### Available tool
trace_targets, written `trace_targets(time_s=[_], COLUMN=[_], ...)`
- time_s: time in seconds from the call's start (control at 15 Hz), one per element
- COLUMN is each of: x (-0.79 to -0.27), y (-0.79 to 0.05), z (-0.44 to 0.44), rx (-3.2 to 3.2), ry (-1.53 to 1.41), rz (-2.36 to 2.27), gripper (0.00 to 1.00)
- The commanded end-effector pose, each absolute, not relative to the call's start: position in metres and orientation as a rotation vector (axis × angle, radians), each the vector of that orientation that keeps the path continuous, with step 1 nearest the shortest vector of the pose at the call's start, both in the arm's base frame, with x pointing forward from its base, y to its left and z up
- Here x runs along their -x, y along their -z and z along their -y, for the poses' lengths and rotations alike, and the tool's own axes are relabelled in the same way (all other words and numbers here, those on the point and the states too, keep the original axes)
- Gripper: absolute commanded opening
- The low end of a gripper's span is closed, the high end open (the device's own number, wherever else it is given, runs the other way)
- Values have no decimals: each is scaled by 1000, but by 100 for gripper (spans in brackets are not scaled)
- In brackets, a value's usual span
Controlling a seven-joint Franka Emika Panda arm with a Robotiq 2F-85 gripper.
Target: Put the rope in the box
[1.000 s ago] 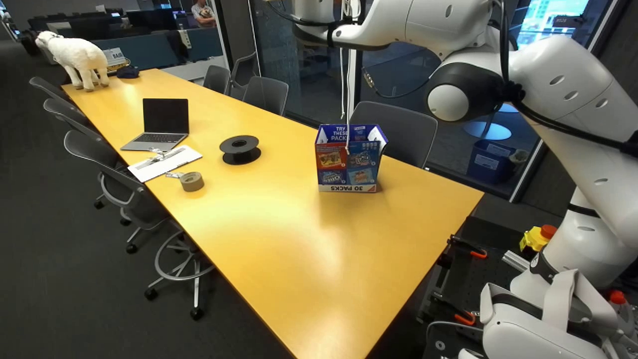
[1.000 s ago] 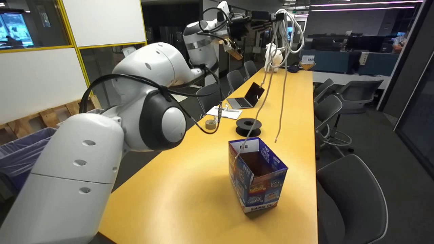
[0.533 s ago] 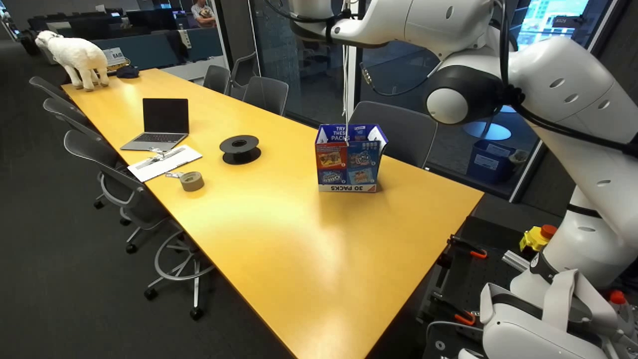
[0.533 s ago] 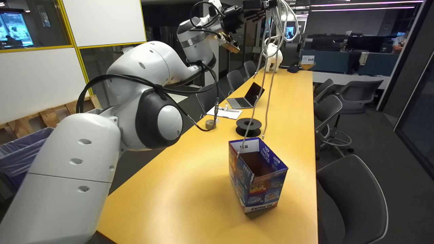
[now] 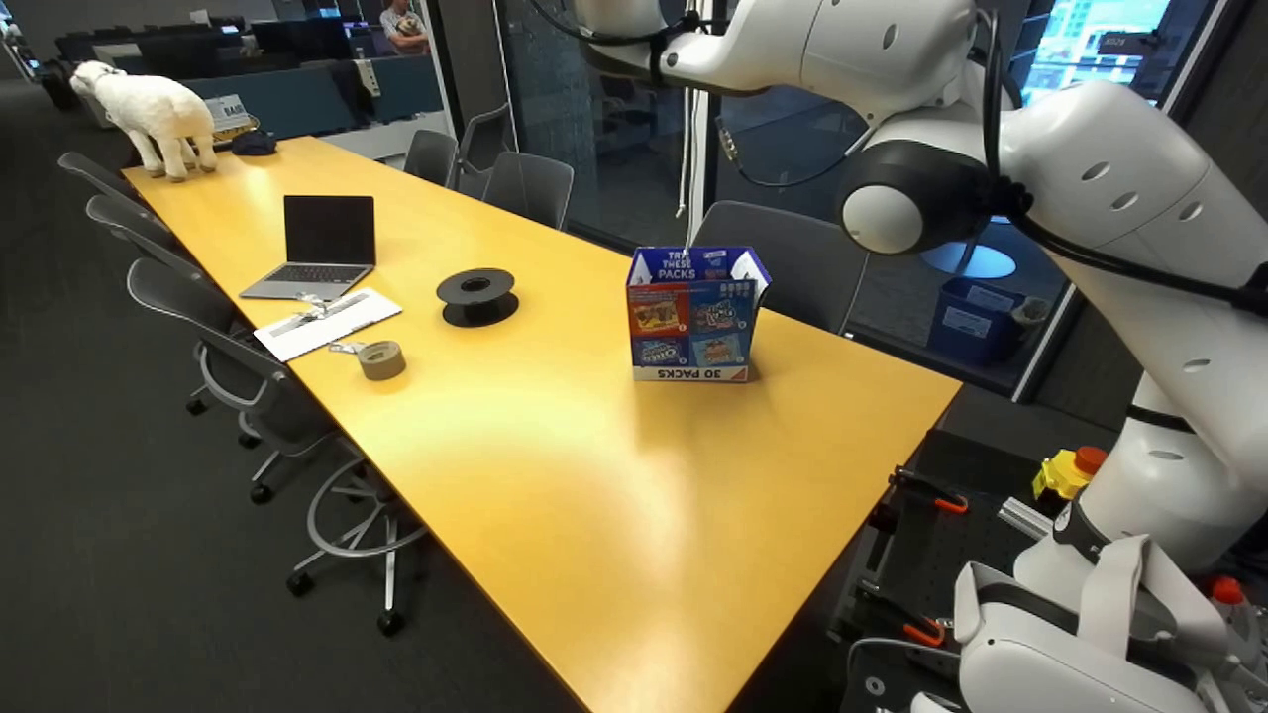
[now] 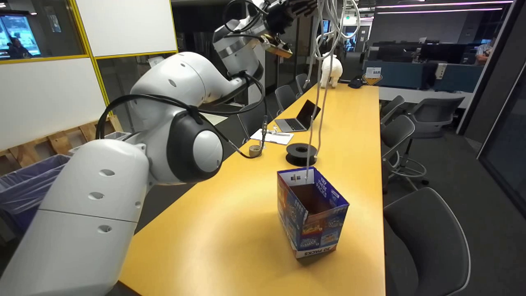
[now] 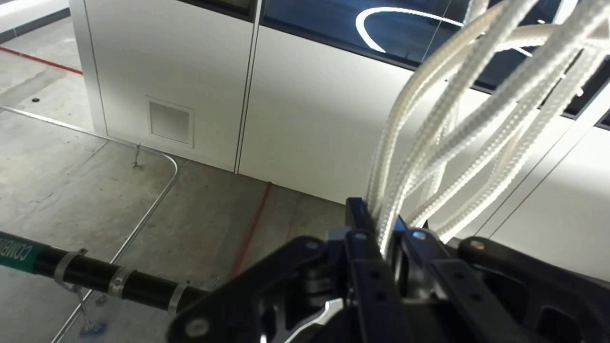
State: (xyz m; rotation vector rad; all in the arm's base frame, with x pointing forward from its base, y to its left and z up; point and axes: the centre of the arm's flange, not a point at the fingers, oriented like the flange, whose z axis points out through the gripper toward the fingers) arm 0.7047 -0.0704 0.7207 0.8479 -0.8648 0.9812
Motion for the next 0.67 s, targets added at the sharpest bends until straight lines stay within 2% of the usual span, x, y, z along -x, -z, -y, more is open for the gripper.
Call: trace_targets(time_s=[0.0,0.6], x=[-751,-749], y=[-744,-724], z=[73,81], rx=[-775,-790], ry=[-970,-922], rz=[864,845], gripper=[9,9])
